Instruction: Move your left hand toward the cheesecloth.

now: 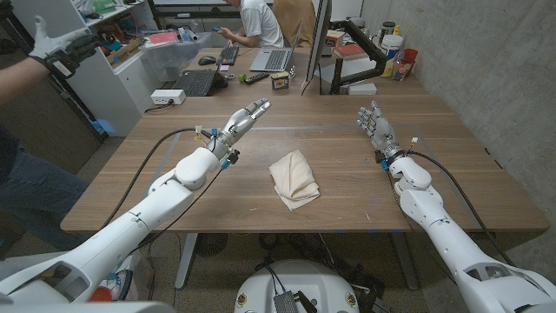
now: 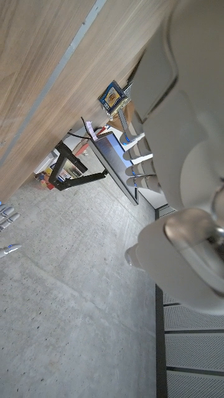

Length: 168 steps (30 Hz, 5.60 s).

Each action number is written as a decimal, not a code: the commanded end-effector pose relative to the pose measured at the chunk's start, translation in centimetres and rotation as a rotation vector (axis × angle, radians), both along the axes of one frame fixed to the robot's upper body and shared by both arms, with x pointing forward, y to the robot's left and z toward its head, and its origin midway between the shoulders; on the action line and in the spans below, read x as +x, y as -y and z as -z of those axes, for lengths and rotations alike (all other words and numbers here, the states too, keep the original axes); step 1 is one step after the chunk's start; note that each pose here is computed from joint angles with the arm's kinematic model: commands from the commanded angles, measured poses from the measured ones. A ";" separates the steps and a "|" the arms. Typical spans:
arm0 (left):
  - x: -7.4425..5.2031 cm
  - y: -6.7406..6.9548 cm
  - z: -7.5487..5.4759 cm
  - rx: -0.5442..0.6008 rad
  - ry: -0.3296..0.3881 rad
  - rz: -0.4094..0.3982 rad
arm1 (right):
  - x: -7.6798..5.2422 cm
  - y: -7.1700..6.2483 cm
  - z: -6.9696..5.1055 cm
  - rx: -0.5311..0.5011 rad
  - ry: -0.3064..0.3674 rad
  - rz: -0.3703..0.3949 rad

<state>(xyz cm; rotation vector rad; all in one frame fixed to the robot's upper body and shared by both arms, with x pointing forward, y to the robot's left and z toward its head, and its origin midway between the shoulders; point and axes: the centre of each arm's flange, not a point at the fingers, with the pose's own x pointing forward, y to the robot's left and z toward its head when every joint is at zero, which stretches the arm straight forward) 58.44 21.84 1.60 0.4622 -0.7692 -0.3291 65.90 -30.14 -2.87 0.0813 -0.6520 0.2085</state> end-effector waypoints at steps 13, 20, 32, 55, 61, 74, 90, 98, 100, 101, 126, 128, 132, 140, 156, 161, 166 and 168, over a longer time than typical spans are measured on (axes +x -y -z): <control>-1.2 1.3 -0.3 0.102 0.081 -0.034 | -0.1 0.2 0.0 0.006 0.001 0.006; -1.5 1.9 -0.4 0.131 0.100 -0.046 | 0.0 0.4 0.0 0.007 0.001 0.004; -2.2 2.5 -0.8 0.166 0.138 -0.069 | 0.1 0.5 0.1 0.009 0.003 0.001; -3.3 4.1 -0.7 0.280 0.210 -0.097 | -0.2 0.7 0.1 0.020 0.011 0.004; -3.3 4.5 -0.7 0.316 0.222 -0.099 | -0.2 0.7 0.1 0.020 0.011 0.004; -3.6 5.4 -0.9 0.417 0.251 -0.134 | -0.2 0.8 0.2 0.021 0.008 0.007; -3.8 6.6 -1.0 0.536 0.272 -0.159 | -0.4 0.9 0.1 0.022 0.013 0.008; -4.0 7.1 -0.8 0.570 0.282 -0.165 | -0.3 0.9 0.0 0.023 0.014 0.007; -4.0 7.2 -0.8 0.579 0.284 -0.166 | -0.3 1.0 0.0 0.023 0.014 0.007; -4.0 7.3 -0.8 0.583 0.284 -0.166 | -0.3 1.0 -0.1 0.025 0.014 0.006; -4.2 7.9 -0.2 0.668 0.286 -0.166 | -0.5 0.9 -0.1 0.025 0.024 0.008; -4.2 7.9 -0.1 0.677 0.288 -0.164 | -0.5 0.8 -0.1 0.025 0.025 0.008; -4.1 8.2 0.0 0.694 0.292 -0.166 | -0.4 0.8 -0.1 0.026 0.024 0.008; -3.8 8.5 0.4 0.706 0.288 -0.165 | -0.3 1.0 -0.3 0.021 0.022 0.011; -2.8 8.6 1.1 0.771 0.284 -0.179 | 0.0 1.0 -0.5 0.028 0.021 0.017; -2.7 8.7 1.2 0.796 0.288 -0.182 | 0.1 0.9 -0.4 0.029 0.015 0.018; -2.3 8.9 1.4 0.807 0.276 -0.173 | 0.1 1.0 -0.3 0.030 0.013 0.020; -2.2 8.9 1.5 0.817 0.270 -0.169 | 0.2 1.1 -0.3 0.029 0.013 0.021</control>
